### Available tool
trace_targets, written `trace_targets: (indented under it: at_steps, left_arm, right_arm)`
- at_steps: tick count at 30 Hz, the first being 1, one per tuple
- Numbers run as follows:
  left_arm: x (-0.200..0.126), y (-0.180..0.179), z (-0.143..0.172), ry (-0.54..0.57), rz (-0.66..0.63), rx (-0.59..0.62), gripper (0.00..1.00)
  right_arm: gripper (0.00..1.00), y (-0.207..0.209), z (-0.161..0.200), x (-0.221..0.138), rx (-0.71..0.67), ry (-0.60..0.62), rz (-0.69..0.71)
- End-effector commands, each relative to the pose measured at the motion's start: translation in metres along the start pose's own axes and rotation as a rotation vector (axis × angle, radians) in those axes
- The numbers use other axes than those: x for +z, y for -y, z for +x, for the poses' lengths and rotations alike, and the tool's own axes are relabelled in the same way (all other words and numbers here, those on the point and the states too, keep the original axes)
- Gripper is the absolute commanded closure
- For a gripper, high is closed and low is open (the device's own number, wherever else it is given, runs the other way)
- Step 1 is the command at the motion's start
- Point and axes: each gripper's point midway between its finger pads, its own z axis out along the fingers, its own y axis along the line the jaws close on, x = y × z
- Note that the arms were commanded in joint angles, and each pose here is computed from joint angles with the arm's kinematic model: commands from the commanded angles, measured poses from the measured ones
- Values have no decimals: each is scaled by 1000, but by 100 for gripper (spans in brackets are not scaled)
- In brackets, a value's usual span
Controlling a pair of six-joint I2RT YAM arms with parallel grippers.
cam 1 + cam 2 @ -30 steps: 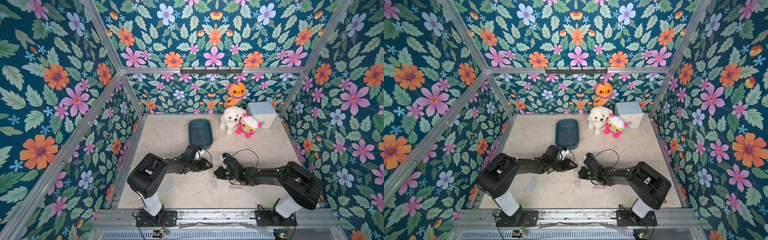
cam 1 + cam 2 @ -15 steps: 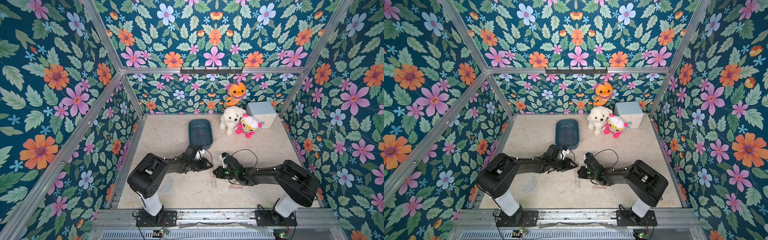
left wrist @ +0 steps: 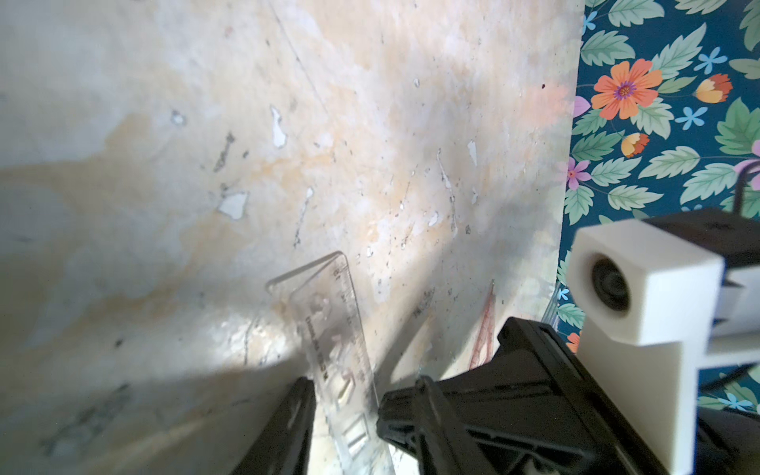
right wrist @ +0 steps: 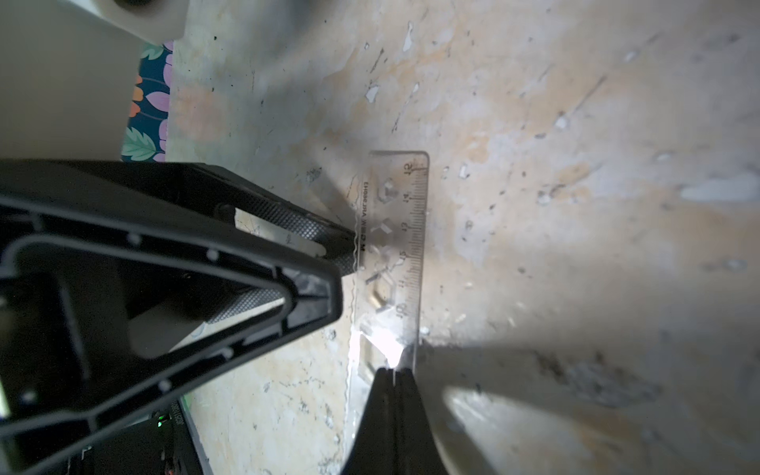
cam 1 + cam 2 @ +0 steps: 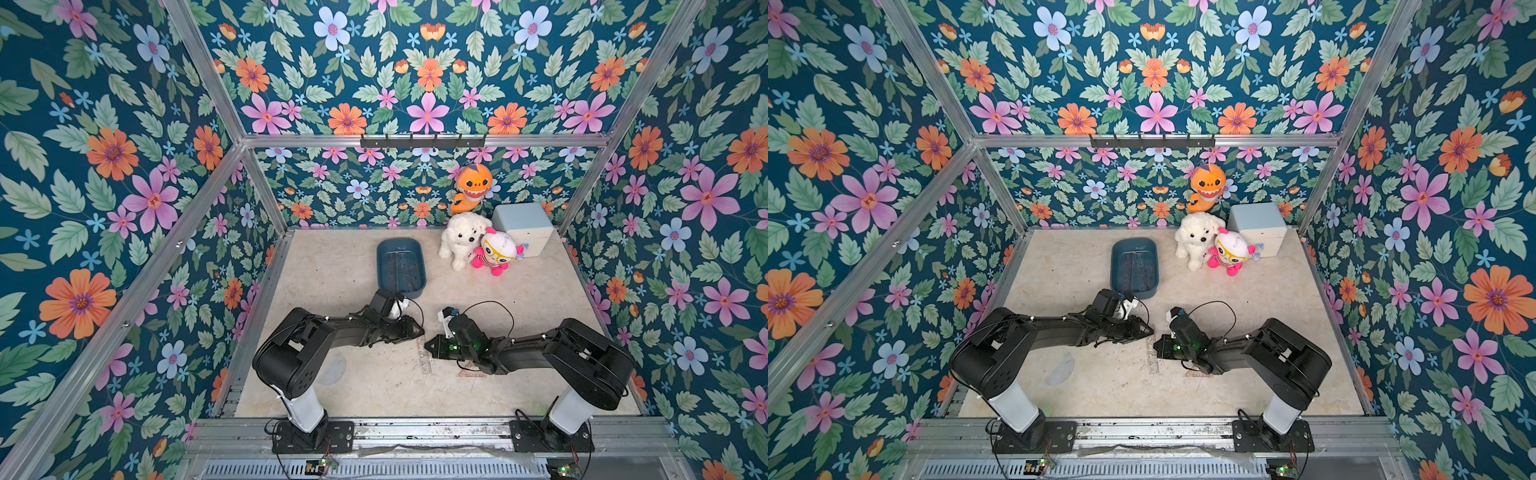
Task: Put the scattered rulers into the storage box
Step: Pick up the ruler from the center of the board.
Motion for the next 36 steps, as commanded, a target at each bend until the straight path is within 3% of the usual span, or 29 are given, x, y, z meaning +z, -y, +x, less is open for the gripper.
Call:
trace_targets:
  at_steps: [1,20,36]
  left_arm:
    - [-1,-33,19,-46,-135,-65,54]
    - [12,-34,29,-85,-117,-68,57]
    - [17,-25,36,-104,-106,-38,84]
  right_arm:
    - [100,16,12,1,17,-39,55]
    - [100,24,16,3,32,-44,59]
    - [100,31,21,5,41,-50,62]
